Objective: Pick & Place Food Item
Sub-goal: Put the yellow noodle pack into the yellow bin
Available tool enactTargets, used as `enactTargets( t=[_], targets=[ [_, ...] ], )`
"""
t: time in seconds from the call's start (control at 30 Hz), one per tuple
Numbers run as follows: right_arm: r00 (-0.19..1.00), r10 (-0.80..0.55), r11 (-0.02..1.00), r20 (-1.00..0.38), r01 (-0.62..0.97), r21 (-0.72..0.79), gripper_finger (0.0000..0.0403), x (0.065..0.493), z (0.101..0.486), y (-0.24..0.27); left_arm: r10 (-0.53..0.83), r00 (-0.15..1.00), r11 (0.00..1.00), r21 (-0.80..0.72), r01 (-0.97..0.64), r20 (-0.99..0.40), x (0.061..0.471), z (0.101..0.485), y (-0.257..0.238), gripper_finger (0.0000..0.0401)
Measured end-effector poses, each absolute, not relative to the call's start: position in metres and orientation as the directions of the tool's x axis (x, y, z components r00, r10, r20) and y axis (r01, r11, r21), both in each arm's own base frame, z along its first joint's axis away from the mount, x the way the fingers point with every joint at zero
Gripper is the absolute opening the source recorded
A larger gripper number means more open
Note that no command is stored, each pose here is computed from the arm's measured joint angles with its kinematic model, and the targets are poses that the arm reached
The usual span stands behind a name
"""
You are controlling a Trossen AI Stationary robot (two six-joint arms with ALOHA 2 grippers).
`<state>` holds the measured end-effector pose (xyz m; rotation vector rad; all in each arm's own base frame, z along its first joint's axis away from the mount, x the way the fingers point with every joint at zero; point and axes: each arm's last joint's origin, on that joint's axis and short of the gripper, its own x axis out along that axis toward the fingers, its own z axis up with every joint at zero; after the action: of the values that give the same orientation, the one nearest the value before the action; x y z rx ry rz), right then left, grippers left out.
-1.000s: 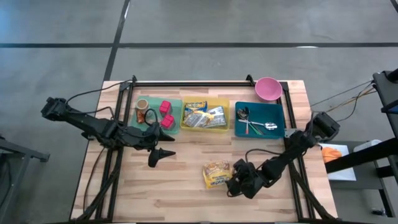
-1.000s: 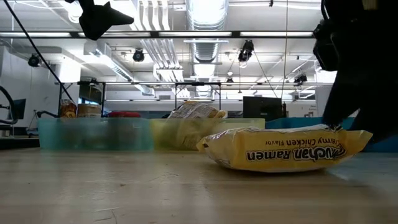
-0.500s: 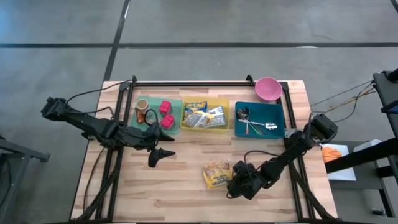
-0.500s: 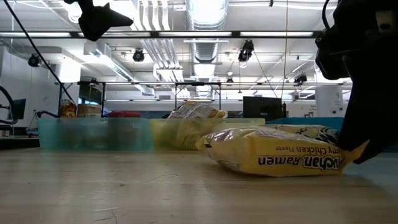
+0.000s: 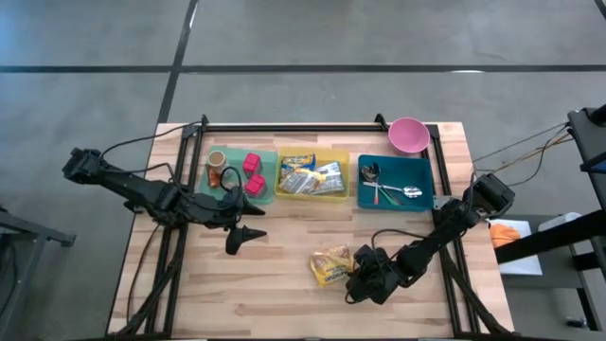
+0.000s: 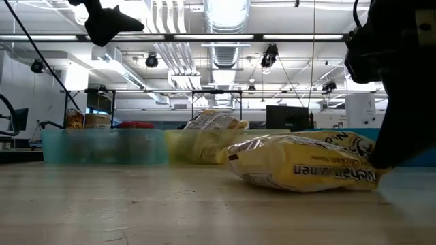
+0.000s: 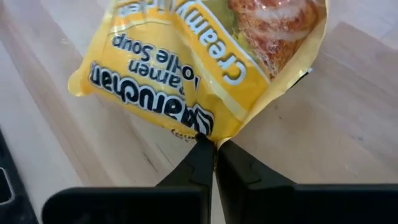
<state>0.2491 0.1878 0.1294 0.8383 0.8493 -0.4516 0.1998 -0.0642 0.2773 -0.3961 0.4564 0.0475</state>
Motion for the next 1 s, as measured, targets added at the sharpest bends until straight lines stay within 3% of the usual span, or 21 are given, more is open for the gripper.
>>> enactTargets(
  t=[0.2,0.7,1.0],
  targets=[
    [0.636,-0.046,0.636,-0.77,0.614,0.468,0.0008,0.255,0.149,0.191,-0.042,0.896,0.923,-0.36,-0.134,-0.442,0.2,0.277,-0.064,0.0333],
    [0.638,-0.24,0.73,-0.731,0.616,0.298,0.0008,0.26,0.234,0.189,-0.041,0.893,0.925,-0.355,-0.135,-0.448,0.199,0.276,-0.064,0.0333],
    [0.626,-0.347,0.734,-0.698,0.645,0.213,0.0008,0.263,0.263,0.181,-0.04,0.893,0.925,-0.354,-0.136,-0.448,0.199,0.276,-0.064,0.0333]
  ],
)
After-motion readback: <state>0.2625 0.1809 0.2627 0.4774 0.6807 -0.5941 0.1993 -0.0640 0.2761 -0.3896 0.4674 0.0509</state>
